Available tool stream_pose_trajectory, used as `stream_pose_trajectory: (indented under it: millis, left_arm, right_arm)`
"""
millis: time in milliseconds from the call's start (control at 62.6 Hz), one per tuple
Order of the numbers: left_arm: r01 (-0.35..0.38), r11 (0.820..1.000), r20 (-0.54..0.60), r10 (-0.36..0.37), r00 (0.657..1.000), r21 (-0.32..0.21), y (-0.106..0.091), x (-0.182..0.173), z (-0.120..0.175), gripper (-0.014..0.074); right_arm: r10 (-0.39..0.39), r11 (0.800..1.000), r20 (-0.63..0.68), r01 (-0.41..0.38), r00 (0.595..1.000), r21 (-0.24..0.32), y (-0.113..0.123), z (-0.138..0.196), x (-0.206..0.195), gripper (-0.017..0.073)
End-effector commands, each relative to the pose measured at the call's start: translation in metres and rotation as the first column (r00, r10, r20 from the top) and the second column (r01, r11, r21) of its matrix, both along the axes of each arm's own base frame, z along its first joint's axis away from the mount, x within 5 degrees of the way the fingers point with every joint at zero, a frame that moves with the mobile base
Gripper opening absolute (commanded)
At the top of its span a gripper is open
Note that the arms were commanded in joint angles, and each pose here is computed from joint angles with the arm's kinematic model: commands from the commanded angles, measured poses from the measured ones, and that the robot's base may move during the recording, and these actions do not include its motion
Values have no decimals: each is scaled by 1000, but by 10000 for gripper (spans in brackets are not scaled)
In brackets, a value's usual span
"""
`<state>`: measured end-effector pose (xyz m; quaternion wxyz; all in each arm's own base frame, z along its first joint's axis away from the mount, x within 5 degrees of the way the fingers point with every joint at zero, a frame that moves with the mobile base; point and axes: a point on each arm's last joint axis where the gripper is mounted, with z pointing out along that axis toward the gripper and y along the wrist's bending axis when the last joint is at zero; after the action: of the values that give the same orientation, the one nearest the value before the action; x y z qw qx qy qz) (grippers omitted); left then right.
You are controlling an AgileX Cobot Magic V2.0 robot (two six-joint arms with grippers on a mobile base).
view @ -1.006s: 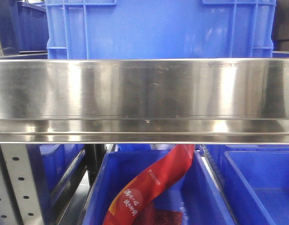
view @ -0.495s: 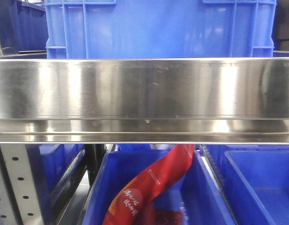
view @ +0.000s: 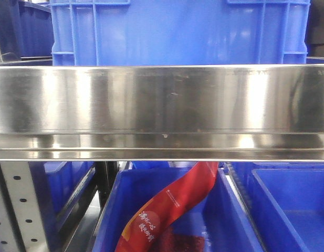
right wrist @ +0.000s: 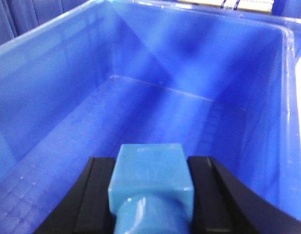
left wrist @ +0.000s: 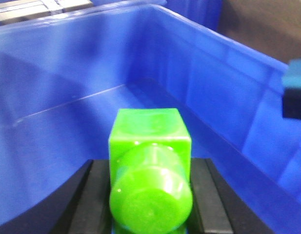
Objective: Grab block from conveyor and place in blue bin
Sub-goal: 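Open both grippers to drop the blocks into the blue bin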
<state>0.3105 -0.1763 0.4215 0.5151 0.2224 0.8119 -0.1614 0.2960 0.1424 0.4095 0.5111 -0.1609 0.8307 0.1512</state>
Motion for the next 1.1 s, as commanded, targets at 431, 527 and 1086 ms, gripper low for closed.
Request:
stream_pose_trajectory:
  millis: [431,527,1086]
  left_arm:
    - [7,1000,34,-6,999,-17,-2,-2,7,379]
    - [7,1000,34,-6,999,-17,-2,-2,7,308]
    - [6,999,81,-3,997,-42,12,-23,30,-111]
  right_arm:
    - [3,1000,33,-3,999,5,0,7,-2,422]
    - [4,1000,25,-4,1000,2,0,6,-2,266]
    - [0,1000,86,-2,996,27,-9,26,-19,-168]
